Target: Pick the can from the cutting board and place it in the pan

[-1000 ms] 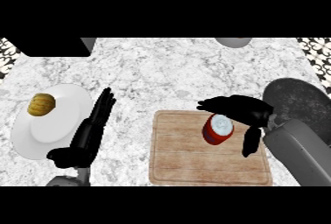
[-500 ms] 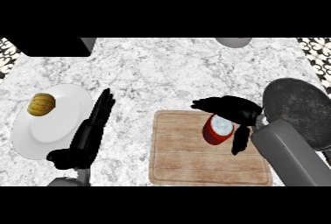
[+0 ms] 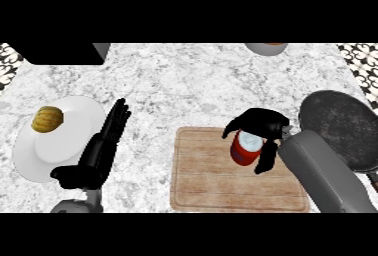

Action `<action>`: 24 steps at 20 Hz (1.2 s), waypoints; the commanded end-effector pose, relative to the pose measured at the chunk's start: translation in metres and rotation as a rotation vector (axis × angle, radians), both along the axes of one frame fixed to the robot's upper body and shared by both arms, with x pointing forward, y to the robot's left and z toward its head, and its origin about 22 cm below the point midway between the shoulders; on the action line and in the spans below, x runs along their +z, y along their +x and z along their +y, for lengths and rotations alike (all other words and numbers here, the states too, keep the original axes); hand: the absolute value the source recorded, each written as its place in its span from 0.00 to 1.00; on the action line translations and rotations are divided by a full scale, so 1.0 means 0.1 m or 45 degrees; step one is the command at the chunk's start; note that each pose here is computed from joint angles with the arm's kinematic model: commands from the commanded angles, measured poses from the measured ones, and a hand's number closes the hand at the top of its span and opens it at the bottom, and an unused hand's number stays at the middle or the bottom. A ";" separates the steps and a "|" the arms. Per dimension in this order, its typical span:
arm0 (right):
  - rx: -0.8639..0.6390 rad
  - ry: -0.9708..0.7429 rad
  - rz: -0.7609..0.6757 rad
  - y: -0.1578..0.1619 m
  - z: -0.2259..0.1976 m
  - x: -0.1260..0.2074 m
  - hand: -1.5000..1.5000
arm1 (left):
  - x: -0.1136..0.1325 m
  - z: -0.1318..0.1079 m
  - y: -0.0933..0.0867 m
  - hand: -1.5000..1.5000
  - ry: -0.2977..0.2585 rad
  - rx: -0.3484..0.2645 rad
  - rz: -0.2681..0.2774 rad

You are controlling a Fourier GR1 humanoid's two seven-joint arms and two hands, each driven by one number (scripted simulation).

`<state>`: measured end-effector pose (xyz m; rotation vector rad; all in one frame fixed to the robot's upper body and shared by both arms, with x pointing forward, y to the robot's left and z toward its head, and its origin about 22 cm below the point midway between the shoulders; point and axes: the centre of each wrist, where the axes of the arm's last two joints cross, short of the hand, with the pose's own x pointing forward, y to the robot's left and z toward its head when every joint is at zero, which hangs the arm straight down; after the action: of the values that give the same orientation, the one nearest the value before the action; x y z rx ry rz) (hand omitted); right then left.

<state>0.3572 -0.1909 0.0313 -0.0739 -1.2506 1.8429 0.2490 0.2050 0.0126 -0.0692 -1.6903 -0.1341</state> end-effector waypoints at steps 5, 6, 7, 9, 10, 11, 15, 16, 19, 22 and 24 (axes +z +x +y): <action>0.104 -0.046 -0.104 0.01 -0.14 -0.19 1.00 | -0.09 0.04 -0.07 0.50 -0.003 0.011 -0.007; 0.114 -0.063 -0.093 -0.17 0.12 -0.32 1.00 | -0.07 0.17 -0.04 0.50 0.012 0.000 -0.004; 0.099 -0.026 -0.109 -0.07 0.15 -0.26 1.00 | -0.08 0.05 -0.07 0.50 0.000 0.000 0.010; 0.076 0.001 -0.145 -0.09 0.03 -0.29 1.00 | -0.07 0.03 0.00 0.50 -0.012 0.002 0.008; 0.075 0.038 -0.205 -0.13 0.06 -0.25 1.00 | -0.03 0.02 -0.05 0.50 -0.011 -0.003 -0.006; 0.069 0.060 -0.205 -0.19 -0.01 -0.31 1.00 | 0.00 -0.02 -0.17 0.50 0.007 0.009 0.003; -0.185 0.137 -0.287 -0.06 0.06 -0.15 1.00 | -0.10 0.11 -0.07 0.50 0.011 0.010 -0.001; -0.330 0.130 -0.290 -0.13 0.02 -0.15 1.00 | -0.06 0.06 0.00 0.50 -0.012 0.038 0.013; -0.738 0.083 -0.297 -0.33 -0.04 -0.40 1.00 | -0.10 0.14 -0.06 0.50 -0.010 0.076 0.022; -1.006 0.081 -0.406 -0.47 0.03 -0.34 1.00 | -0.05 0.18 -0.06 0.50 0.005 0.110 0.004; -1.105 0.095 -0.574 -0.60 0.12 -0.22 1.00 | -0.10 0.26 -0.10 0.50 0.019 0.105 0.020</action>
<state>0.3174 -0.1852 0.0065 -0.6789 -1.3395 1.2431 0.2425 0.2218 0.0046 -0.0094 -1.6768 -0.0836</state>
